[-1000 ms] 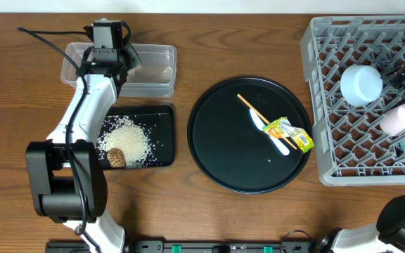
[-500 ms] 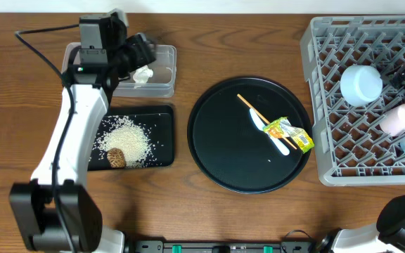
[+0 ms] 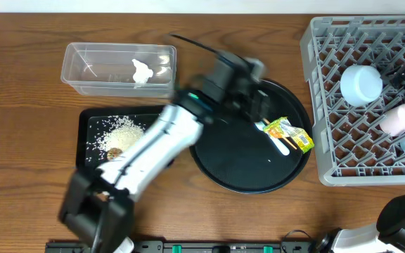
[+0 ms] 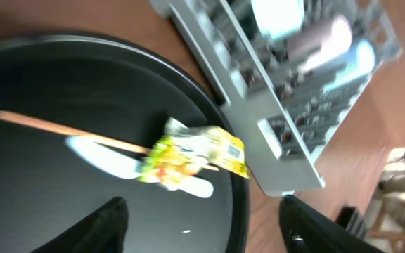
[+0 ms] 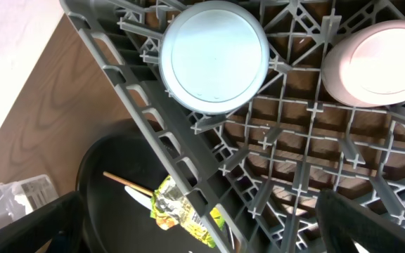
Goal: Sort waste into correct bins and load items into the dishwasher rack
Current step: 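Reach the left gripper back to the yellow wrapper on the tray, then grasp the yellow wrapper with the left gripper and lift it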
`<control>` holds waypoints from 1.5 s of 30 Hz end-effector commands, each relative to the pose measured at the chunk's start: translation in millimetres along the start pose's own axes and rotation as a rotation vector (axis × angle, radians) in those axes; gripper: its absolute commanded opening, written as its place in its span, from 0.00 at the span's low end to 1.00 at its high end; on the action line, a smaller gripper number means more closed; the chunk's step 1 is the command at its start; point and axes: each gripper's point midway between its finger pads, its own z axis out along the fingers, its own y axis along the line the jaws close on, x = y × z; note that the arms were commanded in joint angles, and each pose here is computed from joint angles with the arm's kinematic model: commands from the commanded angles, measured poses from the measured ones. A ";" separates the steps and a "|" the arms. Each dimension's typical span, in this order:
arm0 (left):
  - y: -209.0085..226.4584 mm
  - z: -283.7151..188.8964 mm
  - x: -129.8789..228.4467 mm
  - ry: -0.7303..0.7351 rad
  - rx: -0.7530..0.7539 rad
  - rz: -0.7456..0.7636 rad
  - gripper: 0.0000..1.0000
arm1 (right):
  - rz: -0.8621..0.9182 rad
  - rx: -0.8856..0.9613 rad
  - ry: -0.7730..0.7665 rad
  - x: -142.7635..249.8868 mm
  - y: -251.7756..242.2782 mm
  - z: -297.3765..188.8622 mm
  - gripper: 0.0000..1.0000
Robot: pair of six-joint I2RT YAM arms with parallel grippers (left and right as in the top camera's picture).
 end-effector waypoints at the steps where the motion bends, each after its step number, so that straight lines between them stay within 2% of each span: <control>1: 3.8 30.9 16.7 0.005 -0.127 0.029 0.74 | -0.026 -0.004 -0.031 -3.7 3.3 -10.0 0.99; 6: 2.9 59.2 36.7 0.016 -0.219 0.068 0.80 | -0.026 -0.004 -0.031 -3.6 3.4 -10.0 0.99; 15: 5.5 103.6 46.7 0.021 -0.197 0.257 0.80 | -0.026 -0.004 -0.031 -3.6 3.4 -10.0 0.99; 20: 14.9 116.4 58.7 0.077 -0.202 0.478 0.81 | -0.026 -0.004 -0.031 -3.7 3.3 -10.0 0.99; 23: 12.5 117.7 61.7 0.098 -0.193 0.620 0.95 | -0.026 -0.004 -0.031 -3.7 3.3 -10.0 0.99; 26: 6.0 119.5 65.7 0.109 -0.180 0.713 0.97 | -0.026 -0.004 -0.031 -3.6 3.4 -10.0 0.99; 36: -0.7 132.9 83.7 0.149 -0.162 0.856 0.97 | -0.026 -0.004 -0.031 -3.6 3.4 -10.0 0.99; 45: 1.8 143.2 62.4 0.052 -0.209 0.900 0.94 | -0.026 -0.004 -0.031 -3.6 3.4 -10.0 0.99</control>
